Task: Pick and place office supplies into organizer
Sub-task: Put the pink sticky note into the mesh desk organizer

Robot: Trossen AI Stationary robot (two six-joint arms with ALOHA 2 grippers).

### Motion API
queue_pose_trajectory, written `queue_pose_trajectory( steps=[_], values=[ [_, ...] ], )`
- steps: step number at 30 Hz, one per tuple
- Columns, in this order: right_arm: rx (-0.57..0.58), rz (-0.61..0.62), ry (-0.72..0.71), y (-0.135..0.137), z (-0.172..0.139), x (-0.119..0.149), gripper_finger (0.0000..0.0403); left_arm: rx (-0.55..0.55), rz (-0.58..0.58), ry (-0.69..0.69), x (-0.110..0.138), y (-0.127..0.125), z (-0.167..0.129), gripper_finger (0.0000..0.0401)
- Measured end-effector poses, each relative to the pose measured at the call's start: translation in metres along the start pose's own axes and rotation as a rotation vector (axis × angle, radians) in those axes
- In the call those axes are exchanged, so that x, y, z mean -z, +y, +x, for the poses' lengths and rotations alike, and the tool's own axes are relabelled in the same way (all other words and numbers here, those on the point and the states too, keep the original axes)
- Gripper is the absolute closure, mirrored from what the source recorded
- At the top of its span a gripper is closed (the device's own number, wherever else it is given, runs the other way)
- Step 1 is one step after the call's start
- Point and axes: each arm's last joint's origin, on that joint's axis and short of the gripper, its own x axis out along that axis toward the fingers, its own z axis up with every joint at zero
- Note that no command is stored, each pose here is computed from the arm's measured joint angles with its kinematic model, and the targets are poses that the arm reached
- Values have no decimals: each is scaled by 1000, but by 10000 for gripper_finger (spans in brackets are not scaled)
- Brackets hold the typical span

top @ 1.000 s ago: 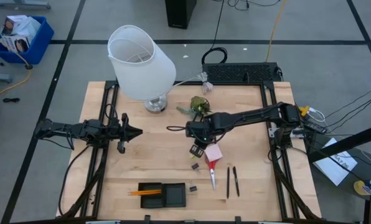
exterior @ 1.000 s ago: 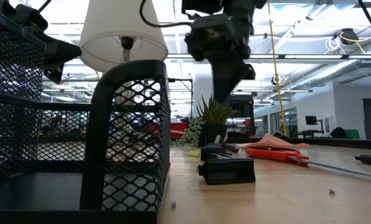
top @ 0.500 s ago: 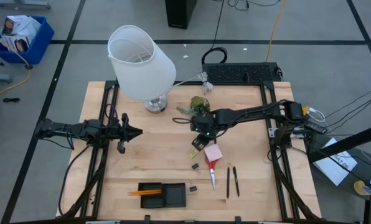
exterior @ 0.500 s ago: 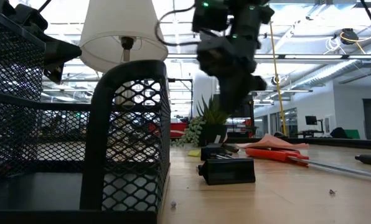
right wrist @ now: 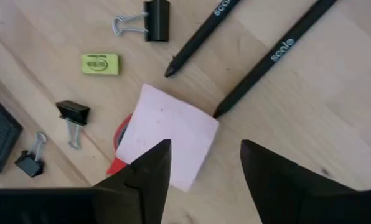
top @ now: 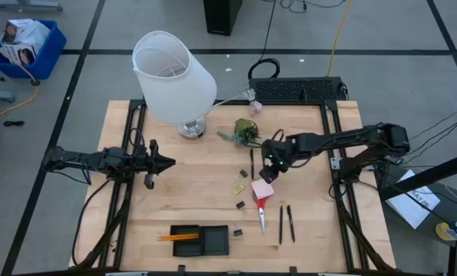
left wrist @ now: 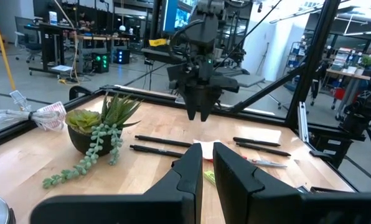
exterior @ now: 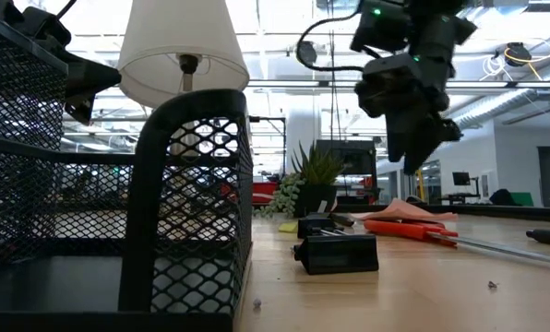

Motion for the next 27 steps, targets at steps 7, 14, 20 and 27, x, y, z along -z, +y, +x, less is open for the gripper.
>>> queue_pose_trajectory(
  steps=[7, 14, 20, 27],
  values=[
    [-106, 55, 12, -23, 22, 20, 219, -1, 0, 0, 0, 0, 0, 359],
    [-109, 48, 8, -40, 35, 34, 220, -2, 0, 0, 0, 0, 0, 359],
    [-181, 54, -25, -45, 42, 37, 226, -3, 0, 1, 0, 0, 0, 359],
    [-242, 42, -96, -41, 42, 32, 230, -3, 0, -2, 0, 0, 0, 359]
  ],
)
